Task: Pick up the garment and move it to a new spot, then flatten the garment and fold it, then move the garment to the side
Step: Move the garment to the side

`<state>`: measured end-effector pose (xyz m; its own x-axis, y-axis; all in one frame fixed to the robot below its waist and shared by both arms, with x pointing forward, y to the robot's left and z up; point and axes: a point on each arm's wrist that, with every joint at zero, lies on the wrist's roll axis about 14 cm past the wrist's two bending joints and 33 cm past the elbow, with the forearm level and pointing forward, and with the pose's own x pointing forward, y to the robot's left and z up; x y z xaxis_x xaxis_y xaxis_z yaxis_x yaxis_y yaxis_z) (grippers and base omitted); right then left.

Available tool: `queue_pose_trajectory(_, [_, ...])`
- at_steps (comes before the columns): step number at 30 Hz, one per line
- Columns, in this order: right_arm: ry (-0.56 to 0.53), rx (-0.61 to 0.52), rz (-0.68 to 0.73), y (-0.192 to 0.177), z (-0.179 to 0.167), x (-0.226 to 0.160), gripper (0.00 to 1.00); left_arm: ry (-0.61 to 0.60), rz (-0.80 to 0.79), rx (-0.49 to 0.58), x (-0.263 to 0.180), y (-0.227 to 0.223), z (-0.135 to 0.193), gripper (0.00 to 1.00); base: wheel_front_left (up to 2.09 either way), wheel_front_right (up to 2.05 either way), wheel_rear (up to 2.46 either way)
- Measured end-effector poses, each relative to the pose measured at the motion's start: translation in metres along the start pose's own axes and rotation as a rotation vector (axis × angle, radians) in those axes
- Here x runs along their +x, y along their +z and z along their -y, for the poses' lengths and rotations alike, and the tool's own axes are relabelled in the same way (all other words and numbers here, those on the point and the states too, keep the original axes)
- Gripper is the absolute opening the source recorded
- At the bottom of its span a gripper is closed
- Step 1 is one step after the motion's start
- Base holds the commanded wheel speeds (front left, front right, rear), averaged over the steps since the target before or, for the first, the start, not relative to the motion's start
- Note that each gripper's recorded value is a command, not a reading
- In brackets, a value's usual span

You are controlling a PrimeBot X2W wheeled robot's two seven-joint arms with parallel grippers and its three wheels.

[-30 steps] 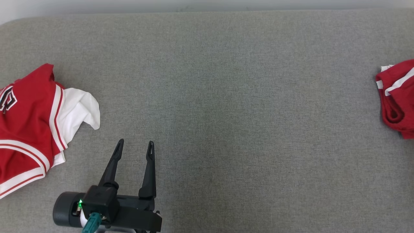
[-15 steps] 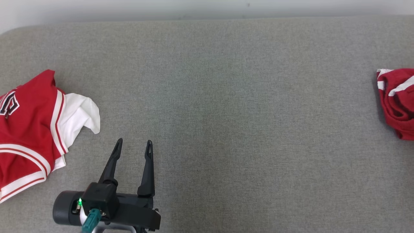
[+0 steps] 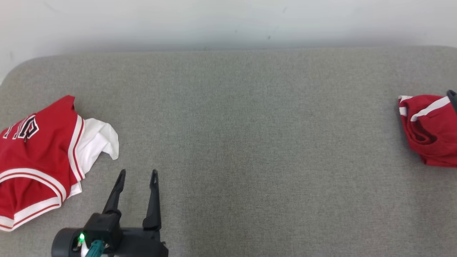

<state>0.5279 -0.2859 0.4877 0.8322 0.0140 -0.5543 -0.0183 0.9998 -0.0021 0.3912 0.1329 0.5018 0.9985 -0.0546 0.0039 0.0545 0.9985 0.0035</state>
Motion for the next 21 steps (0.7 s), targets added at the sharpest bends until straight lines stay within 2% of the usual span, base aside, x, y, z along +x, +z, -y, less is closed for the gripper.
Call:
queue_pose_trajectory(13, [0.168,0.175,0.389,0.025,-0.053,-0.045,1.0,0.029,0.042,-0.002,-0.018,0.015,-0.008,1.0,0.0,0.0,0.0])
queue_pose_trajectory(21, [0.177,0.245,0.523,0.01,-0.066,-0.075,1.0,0.038,0.055,-0.002,-0.03,0.019,-0.01,1.0,0.0,0.0,0.0])
